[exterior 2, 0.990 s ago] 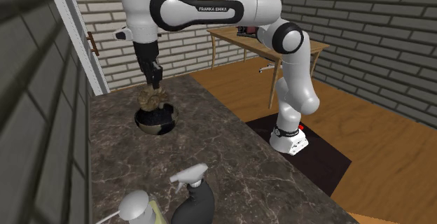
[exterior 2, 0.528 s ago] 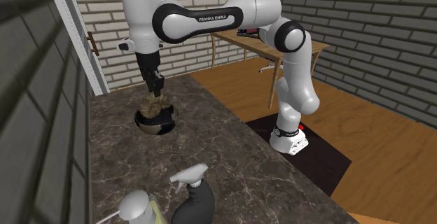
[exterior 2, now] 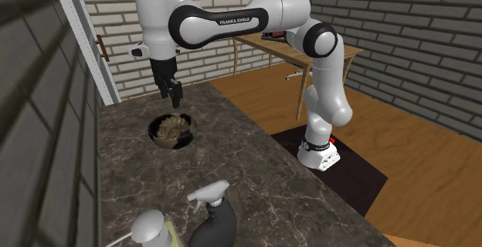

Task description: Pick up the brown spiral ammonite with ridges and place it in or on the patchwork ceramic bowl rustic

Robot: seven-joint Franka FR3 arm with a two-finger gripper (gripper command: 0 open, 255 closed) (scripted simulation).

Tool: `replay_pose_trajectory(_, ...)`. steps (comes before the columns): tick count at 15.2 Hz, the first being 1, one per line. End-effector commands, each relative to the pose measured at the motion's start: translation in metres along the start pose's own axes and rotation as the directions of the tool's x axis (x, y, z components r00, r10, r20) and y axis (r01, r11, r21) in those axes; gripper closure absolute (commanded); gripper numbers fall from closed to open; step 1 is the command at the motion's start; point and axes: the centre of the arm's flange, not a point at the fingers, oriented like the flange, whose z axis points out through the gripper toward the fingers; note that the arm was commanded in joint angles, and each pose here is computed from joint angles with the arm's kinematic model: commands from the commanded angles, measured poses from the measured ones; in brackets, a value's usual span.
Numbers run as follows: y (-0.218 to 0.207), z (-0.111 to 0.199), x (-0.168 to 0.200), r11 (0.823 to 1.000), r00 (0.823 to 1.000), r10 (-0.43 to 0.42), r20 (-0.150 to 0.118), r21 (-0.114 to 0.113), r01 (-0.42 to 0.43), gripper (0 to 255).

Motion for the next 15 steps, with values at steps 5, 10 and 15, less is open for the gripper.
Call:
replay_pose_trajectory(5,0.0,-0.013,0.0,1.0,1.0,0.0,0.0,0.0,0.0,0)
replay_pose_trajectory(10,0.0,-0.05,0.0,1.0,1.0,0.0,0.0,0.0,0.0,0)
replay_pose_trajectory(15,0.0,-0.05,0.0,1.0,1.0,0.0,0.0,0.0,0.0,0)
